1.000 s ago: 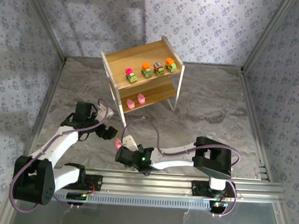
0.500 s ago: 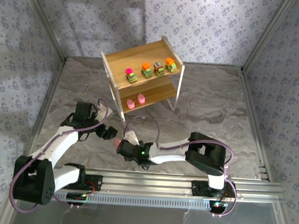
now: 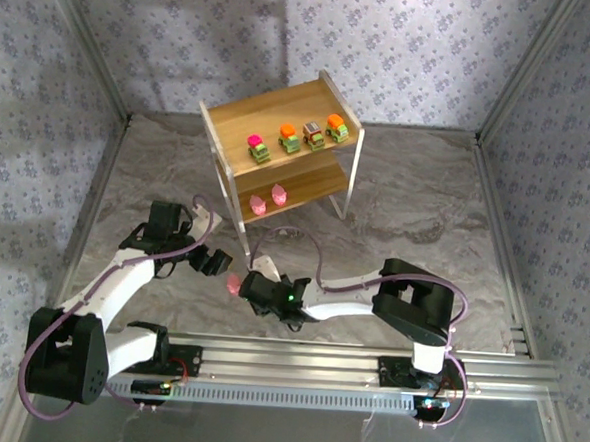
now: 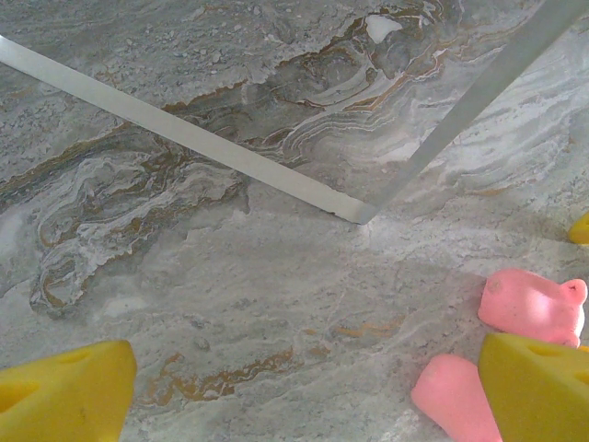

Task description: Place and organize the plastic toys onto the shelf

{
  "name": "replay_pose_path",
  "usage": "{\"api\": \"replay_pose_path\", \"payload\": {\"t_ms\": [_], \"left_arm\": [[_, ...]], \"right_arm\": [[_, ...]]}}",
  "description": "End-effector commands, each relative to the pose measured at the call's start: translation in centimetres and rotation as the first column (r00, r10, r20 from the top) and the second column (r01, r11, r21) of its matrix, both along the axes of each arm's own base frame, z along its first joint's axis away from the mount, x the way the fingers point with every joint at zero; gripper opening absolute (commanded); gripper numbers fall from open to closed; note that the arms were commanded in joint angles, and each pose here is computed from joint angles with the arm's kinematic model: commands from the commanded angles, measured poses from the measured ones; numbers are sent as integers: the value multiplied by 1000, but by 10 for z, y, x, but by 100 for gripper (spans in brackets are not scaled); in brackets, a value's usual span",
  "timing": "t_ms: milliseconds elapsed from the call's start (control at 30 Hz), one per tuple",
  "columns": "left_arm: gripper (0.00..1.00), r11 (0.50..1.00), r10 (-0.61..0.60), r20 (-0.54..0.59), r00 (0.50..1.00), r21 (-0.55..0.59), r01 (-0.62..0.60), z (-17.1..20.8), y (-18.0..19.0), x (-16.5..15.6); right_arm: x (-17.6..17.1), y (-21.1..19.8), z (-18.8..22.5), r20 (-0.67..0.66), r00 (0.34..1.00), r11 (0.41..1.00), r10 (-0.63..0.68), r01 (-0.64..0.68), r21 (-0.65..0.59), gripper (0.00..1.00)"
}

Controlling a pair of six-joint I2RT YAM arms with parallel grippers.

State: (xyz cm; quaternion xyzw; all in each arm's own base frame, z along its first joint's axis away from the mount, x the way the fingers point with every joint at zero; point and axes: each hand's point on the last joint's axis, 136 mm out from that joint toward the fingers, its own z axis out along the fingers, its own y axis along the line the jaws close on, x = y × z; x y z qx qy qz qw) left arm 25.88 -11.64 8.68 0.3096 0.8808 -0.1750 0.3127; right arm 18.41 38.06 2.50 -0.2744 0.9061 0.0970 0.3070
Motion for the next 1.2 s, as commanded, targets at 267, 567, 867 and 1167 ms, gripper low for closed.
{"api": "replay_pose_path", "payload": {"t_ms": [267,567,867,1167], "left_arm": [[96,1000,-5,-2,1000,-20,5,3,-1,-3],[96,1000,-7,-5,1000,-19,7,2,-1,-3],[96,1000,-7,-6,1000,-20,7,2,-1,-4],[96,1000,-10,-9,1000,-25,10,2,-2,-3]], "right_arm": [[-22,-7,3,12,979,979,203,-203,-14,62],[-32,19,1,20,970,970,244,-244,5,61],[-12,20,-11,62,994,996,89,-90,4,57],[0,15,-9,138,990,1000,5,-3,-16,52]]}}
